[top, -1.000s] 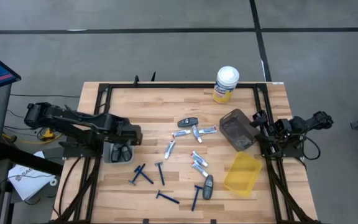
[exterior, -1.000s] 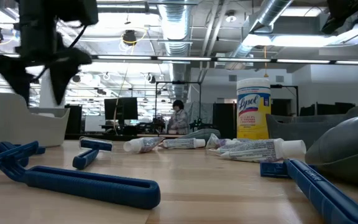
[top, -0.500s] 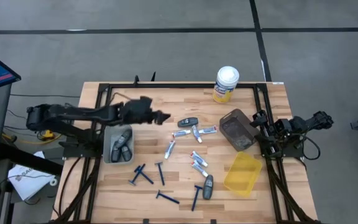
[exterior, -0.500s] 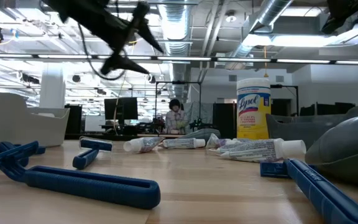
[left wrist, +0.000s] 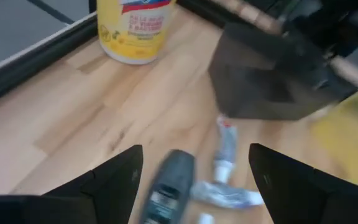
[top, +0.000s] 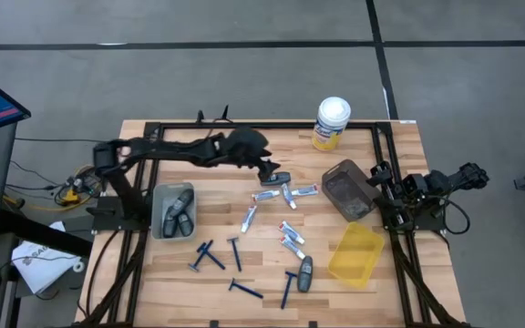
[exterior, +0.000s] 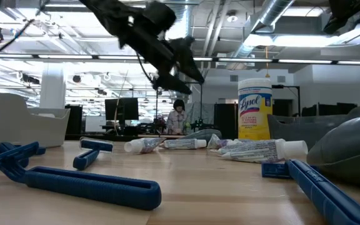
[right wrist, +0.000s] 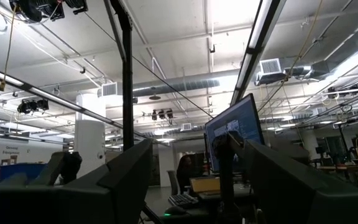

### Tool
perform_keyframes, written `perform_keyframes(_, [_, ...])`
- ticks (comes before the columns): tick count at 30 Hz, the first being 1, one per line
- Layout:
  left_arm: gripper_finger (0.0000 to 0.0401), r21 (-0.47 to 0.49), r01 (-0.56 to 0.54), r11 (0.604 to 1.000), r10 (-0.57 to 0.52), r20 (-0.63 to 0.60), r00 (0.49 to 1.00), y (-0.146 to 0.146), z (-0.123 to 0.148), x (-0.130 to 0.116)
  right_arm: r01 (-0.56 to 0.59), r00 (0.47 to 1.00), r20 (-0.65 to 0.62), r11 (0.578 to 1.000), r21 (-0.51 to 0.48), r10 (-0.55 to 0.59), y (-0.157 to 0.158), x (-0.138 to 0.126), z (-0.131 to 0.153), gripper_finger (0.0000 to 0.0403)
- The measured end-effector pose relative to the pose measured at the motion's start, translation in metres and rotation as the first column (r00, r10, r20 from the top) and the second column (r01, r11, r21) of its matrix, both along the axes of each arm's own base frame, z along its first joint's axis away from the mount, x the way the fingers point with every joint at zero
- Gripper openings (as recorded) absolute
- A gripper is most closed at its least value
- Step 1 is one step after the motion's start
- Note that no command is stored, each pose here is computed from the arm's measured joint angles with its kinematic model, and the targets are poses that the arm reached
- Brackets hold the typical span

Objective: Pick & Place Travel size toiletries
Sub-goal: Put the gray deodorant into the gray bin

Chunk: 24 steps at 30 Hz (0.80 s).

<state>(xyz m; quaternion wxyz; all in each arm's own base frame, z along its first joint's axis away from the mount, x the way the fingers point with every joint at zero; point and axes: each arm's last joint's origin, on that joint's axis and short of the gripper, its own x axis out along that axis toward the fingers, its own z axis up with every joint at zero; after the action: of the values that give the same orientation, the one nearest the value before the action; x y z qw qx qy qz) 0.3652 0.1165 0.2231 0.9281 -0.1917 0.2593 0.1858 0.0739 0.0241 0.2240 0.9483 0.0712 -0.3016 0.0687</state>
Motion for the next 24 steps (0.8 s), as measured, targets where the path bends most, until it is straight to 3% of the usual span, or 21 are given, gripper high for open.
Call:
perform_keyframes(4, [0.0290,0.060,0.081,0.995,-0.077,-0.066,0.995,0.006,-0.019,0.016,0.000,1.000,-0.003,1.000,-0.001,0.000,0.000,0.000,0.000,0.0244])
perform_keyframes(8, [0.0290,0.050,0.149,0.988,-0.144,-0.102,0.984,0.005,-0.036,0.025,-0.002,1.000,-0.001,1.000,-0.001,0.002,0.000,0.000,0.000,0.0244])
perform_keyframes(24, [0.0290,0.022,0.190,0.982,-0.179,-0.251,0.951,0.007,-0.096,0.032,-0.002,1.000,-0.002,1.000,-0.003,0.002,0.000,0.000,0.000,0.0244])
